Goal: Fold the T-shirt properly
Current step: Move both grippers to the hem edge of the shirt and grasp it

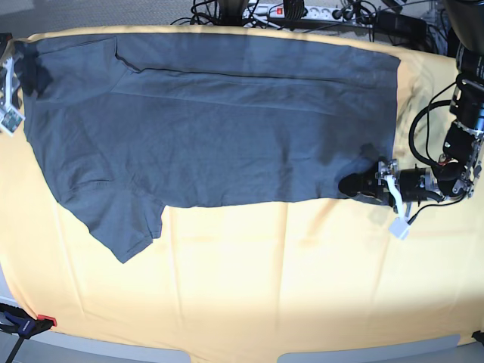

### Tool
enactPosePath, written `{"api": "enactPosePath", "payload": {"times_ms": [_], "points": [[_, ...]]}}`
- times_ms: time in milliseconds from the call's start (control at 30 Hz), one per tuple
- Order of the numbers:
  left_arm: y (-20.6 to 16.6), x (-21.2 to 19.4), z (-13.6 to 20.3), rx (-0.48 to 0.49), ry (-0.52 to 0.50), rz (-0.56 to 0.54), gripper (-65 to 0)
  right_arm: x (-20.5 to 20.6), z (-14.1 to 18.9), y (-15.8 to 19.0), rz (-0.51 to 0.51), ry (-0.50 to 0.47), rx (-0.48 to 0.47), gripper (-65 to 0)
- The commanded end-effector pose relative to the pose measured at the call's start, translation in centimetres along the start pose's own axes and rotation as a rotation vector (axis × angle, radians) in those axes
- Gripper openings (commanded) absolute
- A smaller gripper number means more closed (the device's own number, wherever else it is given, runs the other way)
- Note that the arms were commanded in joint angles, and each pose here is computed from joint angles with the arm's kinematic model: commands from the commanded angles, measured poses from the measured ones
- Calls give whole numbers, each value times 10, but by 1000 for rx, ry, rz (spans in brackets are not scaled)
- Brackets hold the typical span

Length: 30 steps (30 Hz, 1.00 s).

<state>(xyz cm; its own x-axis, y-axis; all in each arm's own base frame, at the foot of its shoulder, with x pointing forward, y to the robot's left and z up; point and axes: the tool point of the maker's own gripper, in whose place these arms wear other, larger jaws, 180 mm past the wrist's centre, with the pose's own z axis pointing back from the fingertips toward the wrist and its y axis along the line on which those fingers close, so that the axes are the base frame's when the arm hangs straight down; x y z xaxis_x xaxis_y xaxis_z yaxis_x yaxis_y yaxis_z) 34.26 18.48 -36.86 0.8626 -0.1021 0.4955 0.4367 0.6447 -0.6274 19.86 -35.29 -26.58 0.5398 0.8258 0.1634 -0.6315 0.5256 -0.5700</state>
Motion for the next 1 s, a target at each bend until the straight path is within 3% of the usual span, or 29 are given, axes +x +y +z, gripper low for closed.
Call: {"api": "enactPosePath", "payload": {"times_ms": [0,67,100,200,233,467,600,767,967], "points": [[9,-28,3,43,144,-7,-278,10,3,-15,11,-32,-45,-346],[8,-28,5,40,141,-3,-302,18,4,-21,-3,-65,-59,-346],[9,-27,6,43,141,-3,-350,22,4,-23,-17,-81,-56,-346],[11,-22,11,55,133,-9,-601,32,6,-23,-50,-127,-38,-346],[12,-18,13,59,127,-15,-650,36,6,-22,-58,-149,-30,-346],[10,25,28,83,56,-76,-650,64,12,-16,-192,-353,-52,-346],[5,51,31,83,-8,-107,-650,78,2,-28,-326,-427,-107,-345],[4,52,31,85,-9,-111,-650,98,-42,-40,-488,-482,-85,-290],[7,44,29,89,6,-104,-650,114,-112,-67,-702,-469,11,-288]]}}
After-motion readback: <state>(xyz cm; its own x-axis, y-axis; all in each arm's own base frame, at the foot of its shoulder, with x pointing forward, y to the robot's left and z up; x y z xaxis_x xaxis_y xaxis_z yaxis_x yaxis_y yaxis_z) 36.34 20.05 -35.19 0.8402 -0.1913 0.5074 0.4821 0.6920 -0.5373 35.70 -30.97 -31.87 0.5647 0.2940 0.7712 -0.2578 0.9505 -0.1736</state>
